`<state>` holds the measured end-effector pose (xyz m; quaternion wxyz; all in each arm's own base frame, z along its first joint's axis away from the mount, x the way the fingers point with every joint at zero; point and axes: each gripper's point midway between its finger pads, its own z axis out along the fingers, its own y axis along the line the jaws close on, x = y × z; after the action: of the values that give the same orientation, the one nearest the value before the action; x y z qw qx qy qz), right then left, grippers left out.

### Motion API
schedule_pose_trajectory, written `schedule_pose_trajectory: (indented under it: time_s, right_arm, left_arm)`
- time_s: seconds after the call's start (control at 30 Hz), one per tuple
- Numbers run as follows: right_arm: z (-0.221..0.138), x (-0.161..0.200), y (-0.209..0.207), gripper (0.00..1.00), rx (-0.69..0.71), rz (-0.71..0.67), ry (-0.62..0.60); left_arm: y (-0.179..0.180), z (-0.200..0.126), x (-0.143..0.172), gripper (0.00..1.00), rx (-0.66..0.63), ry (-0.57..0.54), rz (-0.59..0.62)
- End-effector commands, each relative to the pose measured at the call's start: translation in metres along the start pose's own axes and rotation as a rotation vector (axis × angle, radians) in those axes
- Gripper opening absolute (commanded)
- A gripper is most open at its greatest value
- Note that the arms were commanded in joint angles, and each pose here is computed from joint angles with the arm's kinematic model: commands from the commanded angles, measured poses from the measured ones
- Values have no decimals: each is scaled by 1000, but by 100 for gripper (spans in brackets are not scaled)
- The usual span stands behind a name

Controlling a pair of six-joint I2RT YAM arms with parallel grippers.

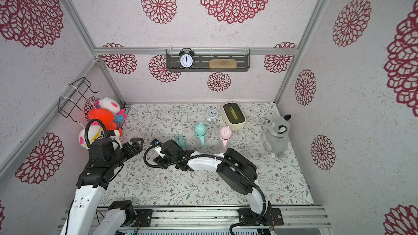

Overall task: Assemble the baby bottles
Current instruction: Pick up the baby bottle from the center of the board.

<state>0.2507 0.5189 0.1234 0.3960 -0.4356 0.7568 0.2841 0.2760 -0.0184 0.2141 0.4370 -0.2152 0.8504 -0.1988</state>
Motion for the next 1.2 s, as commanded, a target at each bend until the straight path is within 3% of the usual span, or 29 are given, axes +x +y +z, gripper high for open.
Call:
schedule_pose_trajectory:
  time_s: [0.0, 0.3, 0.43, 0.87, 1.03, 1.17]
  right_arm:
    - [-4, -23, 2, 52, -4, 9, -63]
    - [-20, -39, 0, 46, 18, 8, -95]
    - [-35, -45, 0, 45, 19, 6, -89]
    - [-115, -42, -27, 43, 126, 52, -83]
    - [-152, -43, -40, 43, 170, 82, -95]
    - [-180, -46, -50, 43, 181, 107, -93]
  left_arm:
    - [-3, -1, -2, 98, 24, -12, 3]
    - [-10, -2, 0, 98, 54, 1, 14]
    - [-27, -7, 2, 98, 85, -12, 85]
    - [-62, -16, 24, 98, 173, 3, 222]
    - [-76, -5, 39, 98, 208, 42, 262]
    - [-104, 2, 58, 98, 317, 69, 354]
